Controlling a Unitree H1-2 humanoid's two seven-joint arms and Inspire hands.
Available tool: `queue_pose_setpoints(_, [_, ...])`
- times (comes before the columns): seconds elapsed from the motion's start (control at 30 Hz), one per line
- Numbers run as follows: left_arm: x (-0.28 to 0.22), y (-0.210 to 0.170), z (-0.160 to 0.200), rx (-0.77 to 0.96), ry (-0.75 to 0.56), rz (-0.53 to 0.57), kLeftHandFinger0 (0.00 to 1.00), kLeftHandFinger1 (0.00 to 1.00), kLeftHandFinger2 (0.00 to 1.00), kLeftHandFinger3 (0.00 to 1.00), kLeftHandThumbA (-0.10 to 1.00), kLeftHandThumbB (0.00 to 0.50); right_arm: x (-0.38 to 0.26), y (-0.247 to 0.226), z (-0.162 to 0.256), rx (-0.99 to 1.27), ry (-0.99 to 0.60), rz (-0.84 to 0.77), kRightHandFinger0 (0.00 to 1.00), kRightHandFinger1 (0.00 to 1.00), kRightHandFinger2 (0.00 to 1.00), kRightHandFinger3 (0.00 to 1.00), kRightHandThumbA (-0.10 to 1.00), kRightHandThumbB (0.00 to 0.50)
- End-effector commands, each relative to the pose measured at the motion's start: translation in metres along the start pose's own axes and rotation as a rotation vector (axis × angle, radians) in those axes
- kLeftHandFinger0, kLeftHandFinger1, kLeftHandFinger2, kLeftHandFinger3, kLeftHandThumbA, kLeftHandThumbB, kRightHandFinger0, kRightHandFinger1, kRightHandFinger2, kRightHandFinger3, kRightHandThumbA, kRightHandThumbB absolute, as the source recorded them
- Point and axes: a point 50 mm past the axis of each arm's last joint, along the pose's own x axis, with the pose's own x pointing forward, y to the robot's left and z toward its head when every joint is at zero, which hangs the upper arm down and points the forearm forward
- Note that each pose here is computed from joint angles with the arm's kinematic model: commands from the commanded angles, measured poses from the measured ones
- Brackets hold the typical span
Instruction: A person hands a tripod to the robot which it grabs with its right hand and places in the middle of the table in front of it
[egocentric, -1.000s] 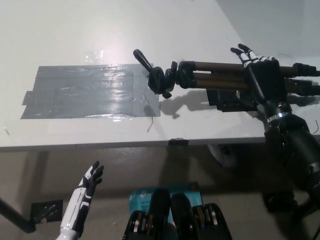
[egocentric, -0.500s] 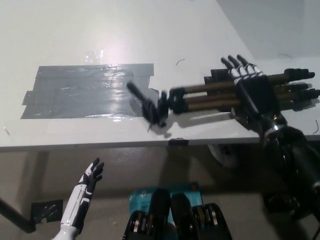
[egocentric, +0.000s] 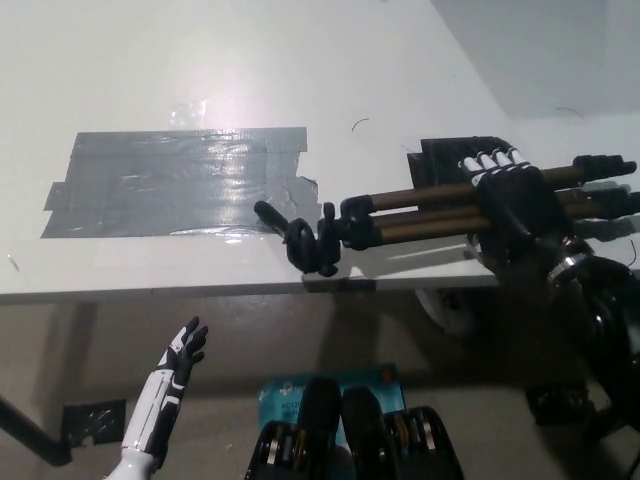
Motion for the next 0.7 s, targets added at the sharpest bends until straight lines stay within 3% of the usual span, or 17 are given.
queue_pose_setpoints(0.0, [0.011,0.010,0.015,0.027,-0.098,-0.035,1.00,1.00,1.00,1.00,1.00,0.283,-0.009,-0.223,0.037,0.203,-0.184,0.193,1.00,1.00,1.00,1.00,0.64,0.500])
queue_pose_setpoints(0.03, [0.012,0.011,0.015,0.025,-0.098,-0.038,1.00,1.00,1.00,1.00,1.00,0.279,-0.007,-0.234,0.032,0.247,-0.187,0.203,1.00,1.00,1.00,1.00,0.70,0.500])
queue_pose_setpoints(0.17, [0.012,0.010,0.014,0.016,-0.094,-0.042,1.00,1.00,1.00,1.00,1.00,0.282,0.003,-0.256,0.022,0.378,-0.211,0.170,1.00,1.00,1.00,1.00,0.68,0.484])
queue_pose_setpoints(0.2, [0.012,0.009,0.015,0.020,-0.096,-0.042,1.00,1.00,1.00,1.00,1.00,0.281,0.012,-0.272,0.014,0.378,-0.189,0.104,1.00,1.00,1.00,1.00,0.78,0.500])
queue_pose_setpoints(0.3, [0.011,0.008,0.015,0.014,-0.098,-0.043,1.00,1.00,1.00,1.00,1.00,0.285,0.034,-0.289,0.000,0.436,-0.115,0.040,1.00,1.00,1.00,1.00,0.79,0.500])
queue_pose_setpoints(0.67, [0.018,0.008,0.021,0.021,-0.122,-0.054,1.00,1.00,1.00,1.00,1.00,0.265,0.092,-0.280,-0.025,0.397,0.073,-0.062,1.00,1.00,1.00,1.00,0.96,0.500])
